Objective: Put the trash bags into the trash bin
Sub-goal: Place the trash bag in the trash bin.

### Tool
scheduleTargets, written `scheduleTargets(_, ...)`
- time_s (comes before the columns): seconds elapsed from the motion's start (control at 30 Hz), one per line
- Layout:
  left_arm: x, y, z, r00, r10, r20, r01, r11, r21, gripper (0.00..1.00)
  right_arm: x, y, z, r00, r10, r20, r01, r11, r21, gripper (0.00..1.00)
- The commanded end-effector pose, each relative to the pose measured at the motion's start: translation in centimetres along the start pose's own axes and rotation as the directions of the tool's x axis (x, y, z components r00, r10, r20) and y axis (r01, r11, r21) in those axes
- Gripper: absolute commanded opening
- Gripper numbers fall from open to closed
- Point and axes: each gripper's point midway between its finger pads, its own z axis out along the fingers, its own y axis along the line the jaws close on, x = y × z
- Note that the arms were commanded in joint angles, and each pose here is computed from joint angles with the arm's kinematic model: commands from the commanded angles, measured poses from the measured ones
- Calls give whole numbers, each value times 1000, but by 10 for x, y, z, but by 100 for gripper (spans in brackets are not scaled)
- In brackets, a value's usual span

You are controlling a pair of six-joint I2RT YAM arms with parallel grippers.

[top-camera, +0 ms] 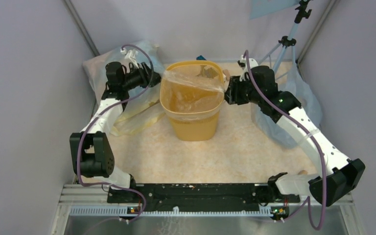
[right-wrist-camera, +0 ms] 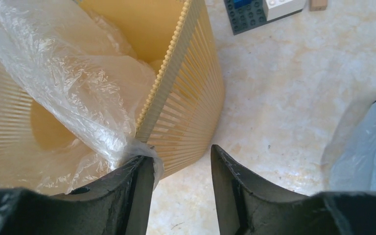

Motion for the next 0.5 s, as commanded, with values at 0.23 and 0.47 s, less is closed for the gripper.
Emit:
scheduleTargets(0.23, -18, -20, -13, 994, 98, -53, -102, 990, -97, 75, -48, 10, -20, 976, -93, 195, 97, 995, -10, 26)
scheduleTargets(0.47, -22, -26, -33, 991, 111, -75, -121, 981, -149, 82, -55, 19, -26, 971, -96, 217, 110, 993, -50, 0)
